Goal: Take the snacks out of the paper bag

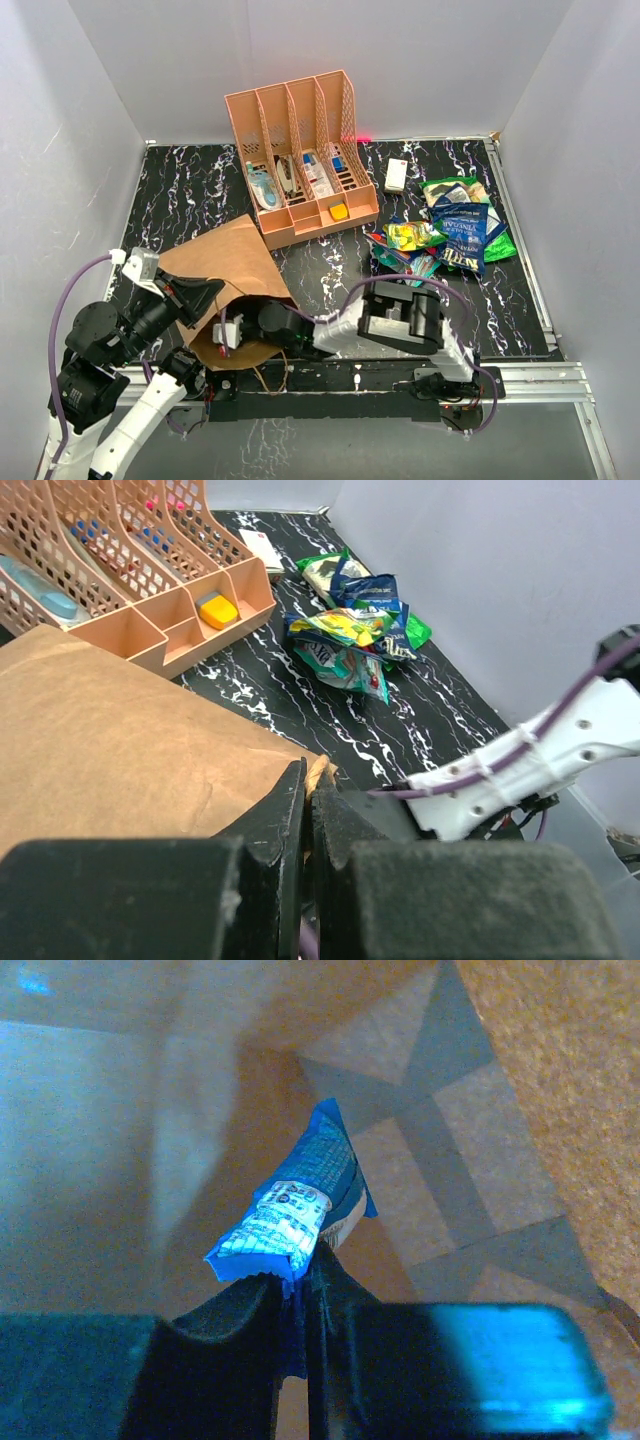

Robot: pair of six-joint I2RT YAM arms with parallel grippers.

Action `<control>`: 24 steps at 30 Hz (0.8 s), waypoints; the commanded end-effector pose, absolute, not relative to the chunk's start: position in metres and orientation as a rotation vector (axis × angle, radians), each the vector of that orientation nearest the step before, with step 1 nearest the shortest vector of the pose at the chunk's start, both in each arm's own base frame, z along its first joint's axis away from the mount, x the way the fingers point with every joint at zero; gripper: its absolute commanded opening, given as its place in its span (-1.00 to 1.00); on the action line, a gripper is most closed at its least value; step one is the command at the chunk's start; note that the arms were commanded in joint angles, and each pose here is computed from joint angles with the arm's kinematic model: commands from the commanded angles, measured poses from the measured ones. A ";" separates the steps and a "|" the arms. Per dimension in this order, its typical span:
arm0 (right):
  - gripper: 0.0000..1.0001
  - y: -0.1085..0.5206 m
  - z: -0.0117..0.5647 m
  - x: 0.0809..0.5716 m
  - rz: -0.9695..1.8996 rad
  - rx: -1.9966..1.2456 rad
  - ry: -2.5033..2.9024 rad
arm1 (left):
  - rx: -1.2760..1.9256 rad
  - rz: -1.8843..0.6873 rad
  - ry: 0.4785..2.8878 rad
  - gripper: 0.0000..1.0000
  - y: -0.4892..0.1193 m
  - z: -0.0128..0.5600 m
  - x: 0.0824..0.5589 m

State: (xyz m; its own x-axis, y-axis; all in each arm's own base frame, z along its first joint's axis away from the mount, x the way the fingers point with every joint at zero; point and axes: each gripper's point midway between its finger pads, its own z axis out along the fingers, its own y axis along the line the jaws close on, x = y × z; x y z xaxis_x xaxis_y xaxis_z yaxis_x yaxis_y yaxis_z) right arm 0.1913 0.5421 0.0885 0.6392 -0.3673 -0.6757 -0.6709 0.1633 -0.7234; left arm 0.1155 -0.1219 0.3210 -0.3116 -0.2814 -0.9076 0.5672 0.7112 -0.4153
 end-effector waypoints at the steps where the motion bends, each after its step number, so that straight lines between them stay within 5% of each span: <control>1: -0.79 0.526 0.140 0.157 0.416 -1.316 0.946 | 0.194 -0.826 1.674 -1.00 -0.119 0.324 0.125; 24: -0.85 0.355 0.322 0.110 0.649 -1.150 1.153 | 0.112 -0.675 1.574 -1.00 -0.114 0.379 0.179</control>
